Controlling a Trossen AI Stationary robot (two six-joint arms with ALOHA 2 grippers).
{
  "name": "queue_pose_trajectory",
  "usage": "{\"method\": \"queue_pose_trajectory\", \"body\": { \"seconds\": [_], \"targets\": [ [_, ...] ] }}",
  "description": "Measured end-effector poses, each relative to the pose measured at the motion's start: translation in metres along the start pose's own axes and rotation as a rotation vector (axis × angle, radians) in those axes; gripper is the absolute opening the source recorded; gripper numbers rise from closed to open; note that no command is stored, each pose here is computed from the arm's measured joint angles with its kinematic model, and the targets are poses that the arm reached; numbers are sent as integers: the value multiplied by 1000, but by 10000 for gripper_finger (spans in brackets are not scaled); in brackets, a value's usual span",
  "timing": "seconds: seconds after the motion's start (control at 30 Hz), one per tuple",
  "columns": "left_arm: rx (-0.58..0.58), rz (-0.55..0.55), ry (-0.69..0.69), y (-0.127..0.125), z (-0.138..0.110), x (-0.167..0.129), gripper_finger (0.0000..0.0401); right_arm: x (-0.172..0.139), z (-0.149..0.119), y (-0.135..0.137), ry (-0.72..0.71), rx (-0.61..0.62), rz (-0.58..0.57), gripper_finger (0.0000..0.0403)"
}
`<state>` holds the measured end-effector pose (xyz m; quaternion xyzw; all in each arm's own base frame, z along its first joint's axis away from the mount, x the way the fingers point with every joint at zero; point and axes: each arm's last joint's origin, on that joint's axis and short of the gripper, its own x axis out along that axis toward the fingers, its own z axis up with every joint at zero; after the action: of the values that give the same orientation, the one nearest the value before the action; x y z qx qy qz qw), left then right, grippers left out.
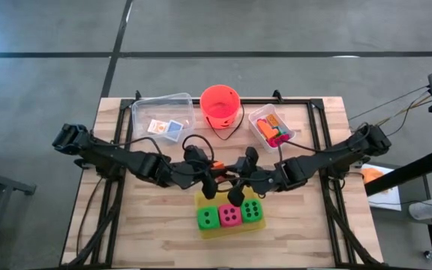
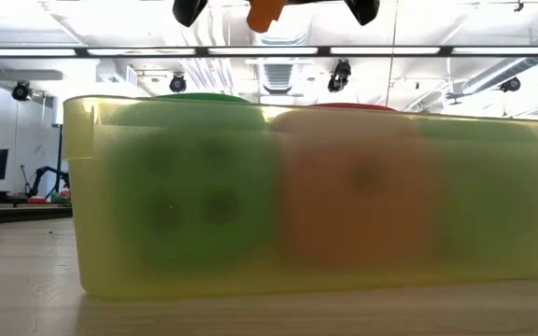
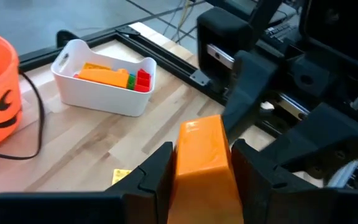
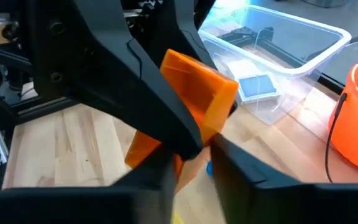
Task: Pick & Place Toys
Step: Put the orange game piece into the white bin
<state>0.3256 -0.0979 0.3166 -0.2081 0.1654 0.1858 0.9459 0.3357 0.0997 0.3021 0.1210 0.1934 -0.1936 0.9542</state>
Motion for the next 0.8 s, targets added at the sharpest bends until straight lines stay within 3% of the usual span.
{"method": "queue_pose_trajectory", "body": {
  "seconds": [0.1,0.2,0.53,0.8],
  "targets": [
    [-6,14,-9,1,0,0,119,0,-1,-1,-1,-24,-16,25],
    [-18,12,-8,1,0,0,121,0,-1,-1,1,-29,-15,23],
    [-75,-48,-2,-4,2,-2,313,2,-4,0,28,-63,16,18],
    [-66,-43,4,-3,2,-2,384,2,-3,0,37,-68,38,19]
  ]
}}
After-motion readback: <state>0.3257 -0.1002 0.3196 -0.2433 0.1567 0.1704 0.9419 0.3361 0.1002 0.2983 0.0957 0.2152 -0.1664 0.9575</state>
